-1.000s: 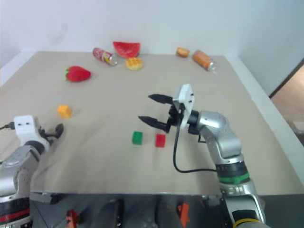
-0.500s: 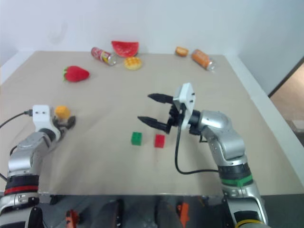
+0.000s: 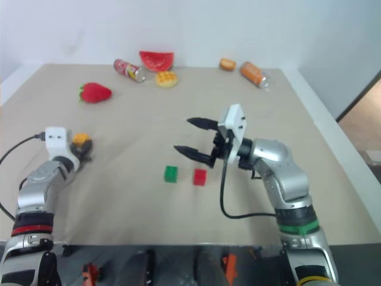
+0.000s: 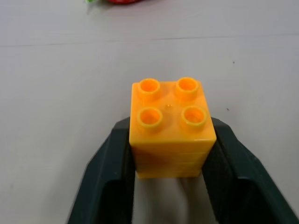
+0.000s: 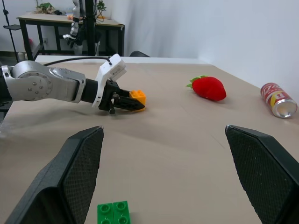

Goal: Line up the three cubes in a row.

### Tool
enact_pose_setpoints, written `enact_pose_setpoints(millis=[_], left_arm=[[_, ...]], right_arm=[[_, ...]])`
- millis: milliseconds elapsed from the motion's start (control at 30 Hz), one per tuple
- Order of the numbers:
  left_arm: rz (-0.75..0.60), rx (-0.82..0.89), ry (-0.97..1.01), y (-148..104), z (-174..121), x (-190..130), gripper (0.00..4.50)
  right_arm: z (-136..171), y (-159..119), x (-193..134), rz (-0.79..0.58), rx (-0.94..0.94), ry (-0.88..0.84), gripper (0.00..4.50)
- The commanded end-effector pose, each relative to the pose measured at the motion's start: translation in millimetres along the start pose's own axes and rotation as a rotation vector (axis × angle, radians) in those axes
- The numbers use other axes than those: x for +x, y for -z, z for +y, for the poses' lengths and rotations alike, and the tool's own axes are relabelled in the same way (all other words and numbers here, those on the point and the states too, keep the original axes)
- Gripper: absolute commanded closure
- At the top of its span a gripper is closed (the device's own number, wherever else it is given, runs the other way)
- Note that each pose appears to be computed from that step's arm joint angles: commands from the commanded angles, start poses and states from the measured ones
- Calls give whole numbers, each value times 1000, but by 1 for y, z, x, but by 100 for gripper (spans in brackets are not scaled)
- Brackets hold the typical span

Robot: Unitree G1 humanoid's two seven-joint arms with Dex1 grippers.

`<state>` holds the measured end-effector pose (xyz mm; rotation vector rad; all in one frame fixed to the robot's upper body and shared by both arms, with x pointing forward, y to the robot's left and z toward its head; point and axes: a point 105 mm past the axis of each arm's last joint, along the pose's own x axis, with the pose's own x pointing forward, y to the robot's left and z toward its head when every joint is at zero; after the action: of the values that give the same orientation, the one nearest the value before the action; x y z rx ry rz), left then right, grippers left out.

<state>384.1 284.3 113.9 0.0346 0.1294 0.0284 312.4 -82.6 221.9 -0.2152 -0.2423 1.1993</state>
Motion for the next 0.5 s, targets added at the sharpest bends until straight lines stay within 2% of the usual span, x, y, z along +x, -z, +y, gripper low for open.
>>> enact_pose_setpoints(millis=[33,167,300,433,500], left_arm=[[-41,-7,65,-10,-6,-2,317],[-159,166,435,-26,-55,-14,317],[-205,243,698,-29,-81,-29,317],[-227,318,955,-28,-101,-46,317],[-168,412,1161,-12,-113,-61,317]], right_arm=[[-1,-12,-5,-27,-28,6,17],[26,14,-9,81,16,-101,17],[46,32,-26,190,29,-205,17],[39,28,-37,205,34,-181,17],[33,18,-45,199,31,-172,17]])
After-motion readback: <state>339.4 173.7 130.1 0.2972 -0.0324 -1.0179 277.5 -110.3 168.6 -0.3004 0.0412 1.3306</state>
